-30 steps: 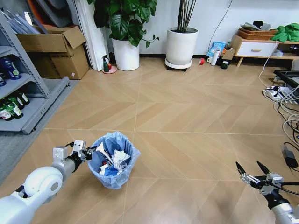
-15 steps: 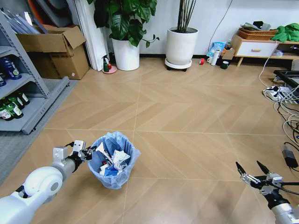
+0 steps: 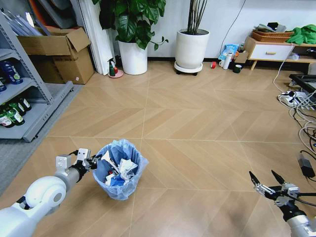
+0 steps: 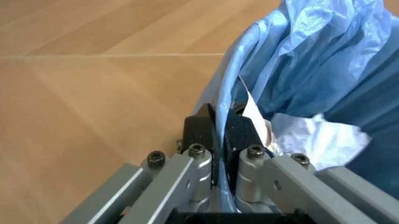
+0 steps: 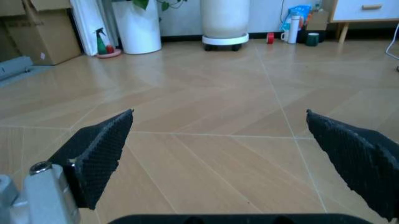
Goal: Pick up the trash bin and place the garbage on the floor into it.
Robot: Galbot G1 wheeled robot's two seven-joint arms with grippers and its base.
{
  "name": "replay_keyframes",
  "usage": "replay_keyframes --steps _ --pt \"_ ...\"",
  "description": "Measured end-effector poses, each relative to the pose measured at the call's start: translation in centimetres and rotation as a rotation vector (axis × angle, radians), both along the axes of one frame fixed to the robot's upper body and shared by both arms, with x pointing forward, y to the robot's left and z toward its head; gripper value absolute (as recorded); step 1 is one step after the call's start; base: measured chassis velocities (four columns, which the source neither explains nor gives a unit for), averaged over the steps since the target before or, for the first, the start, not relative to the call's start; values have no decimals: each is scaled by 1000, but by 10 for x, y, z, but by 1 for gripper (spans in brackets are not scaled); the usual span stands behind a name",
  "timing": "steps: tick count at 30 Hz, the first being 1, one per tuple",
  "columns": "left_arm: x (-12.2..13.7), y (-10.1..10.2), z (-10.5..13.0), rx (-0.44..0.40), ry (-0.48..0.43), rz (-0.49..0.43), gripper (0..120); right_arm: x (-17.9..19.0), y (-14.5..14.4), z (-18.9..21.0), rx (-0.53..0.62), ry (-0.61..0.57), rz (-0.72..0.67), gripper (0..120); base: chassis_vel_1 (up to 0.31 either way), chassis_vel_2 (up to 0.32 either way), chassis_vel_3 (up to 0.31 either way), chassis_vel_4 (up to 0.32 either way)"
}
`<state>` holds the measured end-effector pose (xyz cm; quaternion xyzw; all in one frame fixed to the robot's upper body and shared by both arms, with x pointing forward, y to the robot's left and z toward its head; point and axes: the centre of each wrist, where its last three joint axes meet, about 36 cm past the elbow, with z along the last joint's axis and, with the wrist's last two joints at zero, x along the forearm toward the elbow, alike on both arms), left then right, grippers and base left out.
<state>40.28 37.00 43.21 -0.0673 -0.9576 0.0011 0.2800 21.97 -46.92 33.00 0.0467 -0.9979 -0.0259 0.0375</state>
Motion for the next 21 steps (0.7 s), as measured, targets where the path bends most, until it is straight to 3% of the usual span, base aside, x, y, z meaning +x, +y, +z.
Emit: replay_keyframes --steps 6,11,13,15,17,21 --pt "18 25 -31 30 13 125 1 0 0 0 0 1 0 100 0 0 0 0" --pt "27 37 -51 36 25 191 16 0 0 0 0 0 0 100 0 0 0 0" --pt "35 48 -69 44 34 253 28 0 0 0 0 0 0 100 0 0 0 0" --pt "37 50 -72 46 35 265 30 0 0 0 0 0 0 100 0 0 0 0" --pt "43 56 -78 38 18 299 43 0 0 0 0 0 0 100 0 0 0 0" --pt "45 54 -59 35 -19 285 57 0 0 0 0 0 0 100 0 0 0 0"
